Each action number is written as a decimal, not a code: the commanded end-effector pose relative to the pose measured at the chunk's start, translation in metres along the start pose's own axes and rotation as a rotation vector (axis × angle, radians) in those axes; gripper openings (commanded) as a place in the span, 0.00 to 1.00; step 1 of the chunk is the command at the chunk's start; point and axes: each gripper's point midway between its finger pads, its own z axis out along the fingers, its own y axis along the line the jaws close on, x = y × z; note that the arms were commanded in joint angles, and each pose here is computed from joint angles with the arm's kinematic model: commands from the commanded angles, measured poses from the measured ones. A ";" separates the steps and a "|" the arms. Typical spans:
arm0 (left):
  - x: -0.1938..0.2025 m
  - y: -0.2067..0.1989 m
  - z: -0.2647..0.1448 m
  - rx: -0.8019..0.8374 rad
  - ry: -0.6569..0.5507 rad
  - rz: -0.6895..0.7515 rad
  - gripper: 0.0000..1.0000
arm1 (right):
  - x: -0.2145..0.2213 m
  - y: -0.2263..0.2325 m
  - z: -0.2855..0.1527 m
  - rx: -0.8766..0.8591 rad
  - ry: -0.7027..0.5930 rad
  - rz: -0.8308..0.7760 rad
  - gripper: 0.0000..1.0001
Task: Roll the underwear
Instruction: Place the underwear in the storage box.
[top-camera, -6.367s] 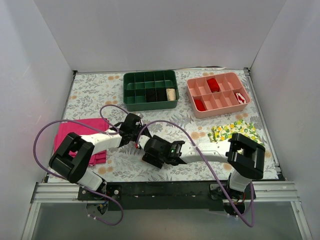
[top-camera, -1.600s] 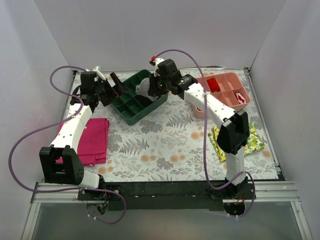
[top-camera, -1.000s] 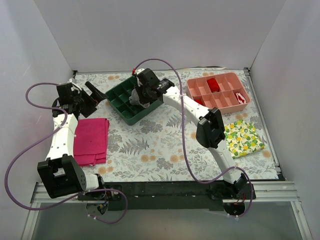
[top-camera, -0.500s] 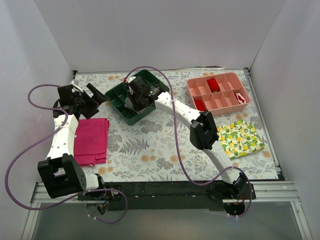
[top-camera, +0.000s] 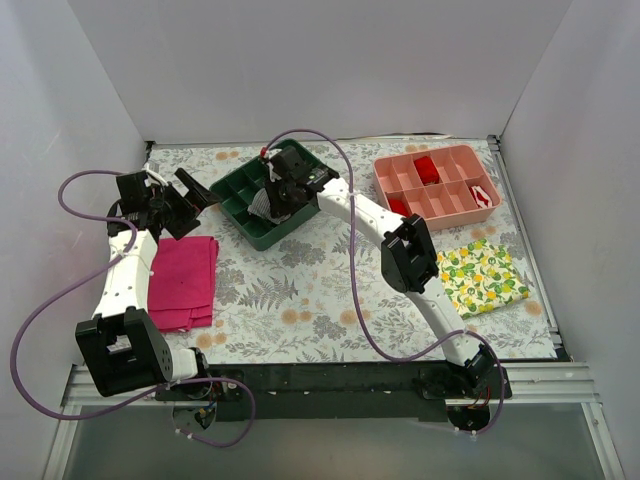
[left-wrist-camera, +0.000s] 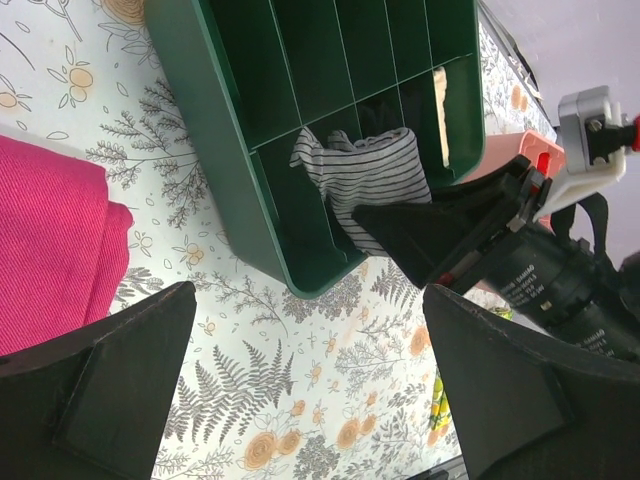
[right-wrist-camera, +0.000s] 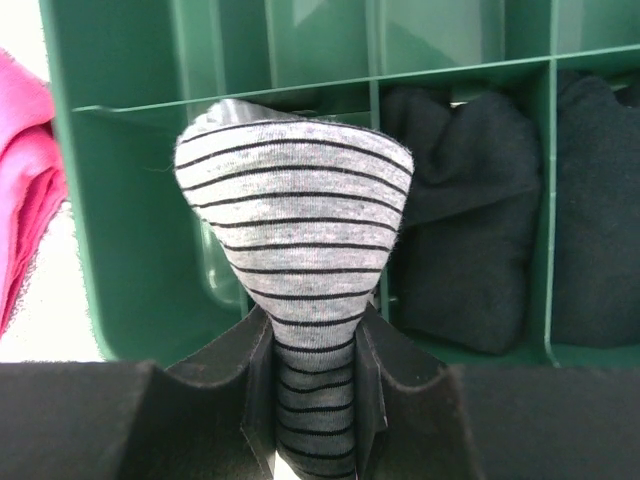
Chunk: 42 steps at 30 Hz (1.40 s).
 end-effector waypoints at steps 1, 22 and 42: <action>0.001 0.000 -0.002 0.019 0.001 0.008 0.98 | -0.007 0.005 0.003 -0.049 -0.014 0.028 0.01; 0.012 0.003 0.004 0.044 0.051 -0.008 0.98 | 0.050 -0.032 0.004 0.189 0.165 0.017 0.01; 0.017 0.001 0.003 0.065 0.073 0.001 0.98 | 0.109 -0.033 -0.015 0.193 0.377 -0.107 0.01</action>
